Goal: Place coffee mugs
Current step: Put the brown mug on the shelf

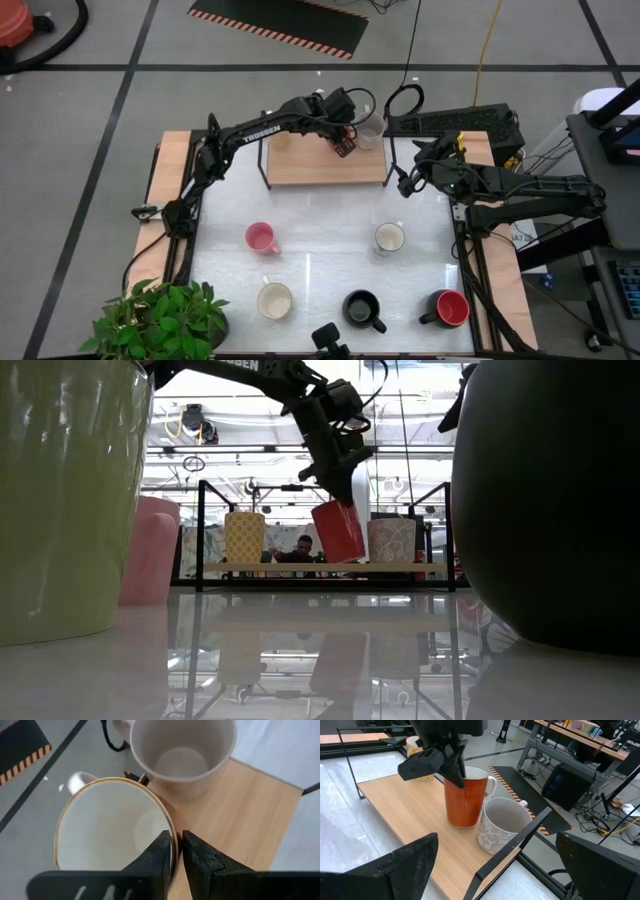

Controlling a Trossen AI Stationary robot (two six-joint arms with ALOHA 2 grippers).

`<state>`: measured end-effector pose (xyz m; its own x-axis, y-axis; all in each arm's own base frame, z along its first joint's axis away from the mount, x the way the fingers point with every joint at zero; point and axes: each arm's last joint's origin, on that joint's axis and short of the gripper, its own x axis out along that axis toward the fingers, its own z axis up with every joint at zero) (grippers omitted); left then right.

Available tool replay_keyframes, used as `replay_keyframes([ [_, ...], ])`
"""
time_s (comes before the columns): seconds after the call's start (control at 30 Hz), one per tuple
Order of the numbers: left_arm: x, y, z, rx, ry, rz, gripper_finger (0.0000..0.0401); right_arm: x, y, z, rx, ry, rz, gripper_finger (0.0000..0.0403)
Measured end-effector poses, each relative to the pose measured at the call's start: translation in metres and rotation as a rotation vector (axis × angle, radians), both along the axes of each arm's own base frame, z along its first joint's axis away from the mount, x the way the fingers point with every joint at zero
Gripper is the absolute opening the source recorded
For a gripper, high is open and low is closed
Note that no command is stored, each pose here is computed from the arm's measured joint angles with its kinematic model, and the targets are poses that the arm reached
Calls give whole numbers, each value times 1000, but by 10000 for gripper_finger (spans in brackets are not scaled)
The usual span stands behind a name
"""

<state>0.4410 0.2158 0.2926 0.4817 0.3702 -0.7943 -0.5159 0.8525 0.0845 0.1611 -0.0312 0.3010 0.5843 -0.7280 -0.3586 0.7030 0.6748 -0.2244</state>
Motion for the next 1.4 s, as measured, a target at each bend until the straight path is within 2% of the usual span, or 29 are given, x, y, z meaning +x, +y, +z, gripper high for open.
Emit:
replay_keyframes([
  [0.2,2,0,2,9,-22,-4,106,0,0,0,-1,-4,0,393],
  [0.33,2,1,2,11,-30,0,126,0,0,1,-2,-6,1,393],
  [0.47,1,1,7,24,-46,0,129,0,0,1,-4,-4,2,393],
  [0.7,-11,-13,41,82,-77,-43,129,0,0,0,-3,3,3,393],
  [0.8,-18,-28,51,94,-25,-86,129,-1,0,-2,8,15,-1,393],
  [0.93,-24,-46,50,55,80,-106,129,-2,0,-8,15,35,-5,393],
  [1.07,-20,-66,34,49,167,-113,129,-2,0,-15,16,53,-6,393],
  [1.23,-4,-87,-13,51,220,-186,129,-2,0,-17,16,59,-6,393],
  [1.33,3,-87,-37,128,199,-206,129,-2,0,-17,16,58,-6,393],
  [1.4,2,-86,-52,172,232,-194,129,-2,0,-17,16,59,-6,393],
])
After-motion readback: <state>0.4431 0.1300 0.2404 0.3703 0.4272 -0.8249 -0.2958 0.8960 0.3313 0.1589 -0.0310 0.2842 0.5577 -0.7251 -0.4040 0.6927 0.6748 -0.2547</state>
